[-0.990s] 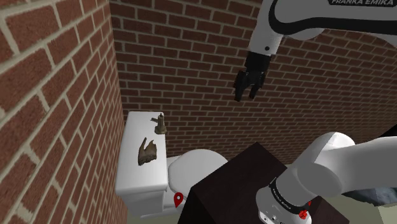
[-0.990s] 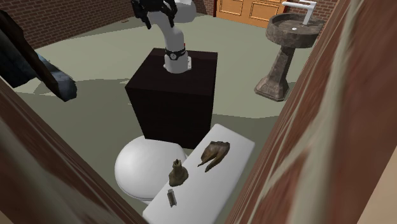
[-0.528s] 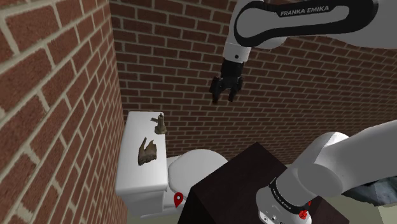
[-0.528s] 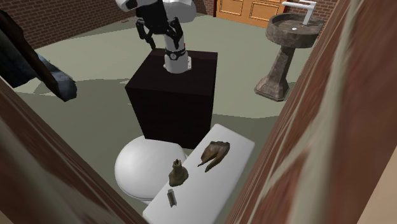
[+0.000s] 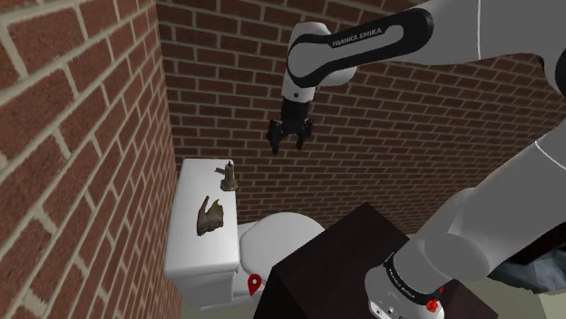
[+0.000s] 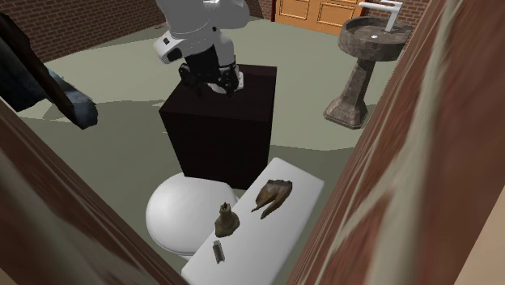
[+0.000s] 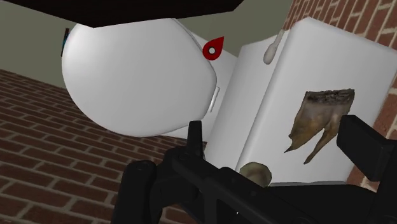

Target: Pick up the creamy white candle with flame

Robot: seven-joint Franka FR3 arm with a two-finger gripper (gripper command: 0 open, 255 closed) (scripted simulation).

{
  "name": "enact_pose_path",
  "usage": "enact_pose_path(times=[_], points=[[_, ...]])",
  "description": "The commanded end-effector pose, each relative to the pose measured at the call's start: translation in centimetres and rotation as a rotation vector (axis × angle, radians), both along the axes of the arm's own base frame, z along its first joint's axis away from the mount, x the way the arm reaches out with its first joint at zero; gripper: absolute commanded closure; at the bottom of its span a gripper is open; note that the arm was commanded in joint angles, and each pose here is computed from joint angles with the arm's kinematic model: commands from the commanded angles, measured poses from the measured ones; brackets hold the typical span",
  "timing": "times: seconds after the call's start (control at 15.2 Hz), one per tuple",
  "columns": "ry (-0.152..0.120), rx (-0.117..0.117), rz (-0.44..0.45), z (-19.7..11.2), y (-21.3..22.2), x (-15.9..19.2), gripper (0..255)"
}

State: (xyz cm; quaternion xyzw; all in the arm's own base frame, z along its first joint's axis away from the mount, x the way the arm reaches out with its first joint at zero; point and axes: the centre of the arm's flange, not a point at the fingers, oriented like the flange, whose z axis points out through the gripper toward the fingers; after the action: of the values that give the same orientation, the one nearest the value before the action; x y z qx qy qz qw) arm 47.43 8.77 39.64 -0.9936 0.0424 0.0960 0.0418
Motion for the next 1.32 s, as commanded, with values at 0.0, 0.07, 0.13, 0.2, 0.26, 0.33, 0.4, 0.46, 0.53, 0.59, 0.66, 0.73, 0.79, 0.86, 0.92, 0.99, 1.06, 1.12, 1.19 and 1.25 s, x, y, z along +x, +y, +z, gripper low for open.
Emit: enact_pose_path(times=[0.0, 0.07, 0.13, 0.2, 0.26, 0.33, 0.4, 0.46, 0.53, 0.59, 0.66, 0.73, 0.79, 0.86, 0.92, 0.99, 1.06, 1.12, 1.19, 1.25], points=[[0.003, -0.007, -0.010, -1.6, 0.8, 2.1, 0], [0.005, -0.011, -0.014, -2.4, 1.2, 3.1, 0], [0.006, -0.015, -0.018, -3.3, 1.6, 4.1, 0], [0.008, -0.018, -0.023, -4.1, 1.9, 5.0, 0], [0.010, -0.022, -0.027, -4.9, 2.3, 6.0, 0], [0.011, -0.026, -0.032, -5.8, 2.6, 7.0, 0], [0.013, -0.029, -0.036, -6.6, 3.0, 8.0, 0], [0.015, -0.033, -0.041, -7.5, 3.3, 9.0, 0], [0.016, -0.037, -0.045, -8.3, 3.6, 10.0, 0], [0.018, -0.040, -0.050, -9.2, 3.9, 11.0, 0], [0.020, -0.044, -0.054, -10.0, 4.2, 12.0, 0], [0.021, -0.048, -0.059, -10.9, 4.5, 13.0, 0], [0.023, -0.052, -0.063, -11.7, 4.8, 14.0, 0], [0.025, -0.055, -0.068, -12.6, 5.1, 15.0, 0], [0.026, -0.059, -0.072, -13.4, 5.4, 16.0, 0], [0.028, -0.063, -0.077, -14.3, 5.6, 17.0, 0], [0.030, -0.066, -0.081, -15.2, 5.9, 18.0, 0], [0.031, -0.070, -0.085, -16.1, 6.2, 19.0, 0], [0.033, -0.074, -0.090, -16.9, 6.4, 20.0, 0], [0.034, -0.078, -0.094, -17.8, 6.6, 20.9, 0]])
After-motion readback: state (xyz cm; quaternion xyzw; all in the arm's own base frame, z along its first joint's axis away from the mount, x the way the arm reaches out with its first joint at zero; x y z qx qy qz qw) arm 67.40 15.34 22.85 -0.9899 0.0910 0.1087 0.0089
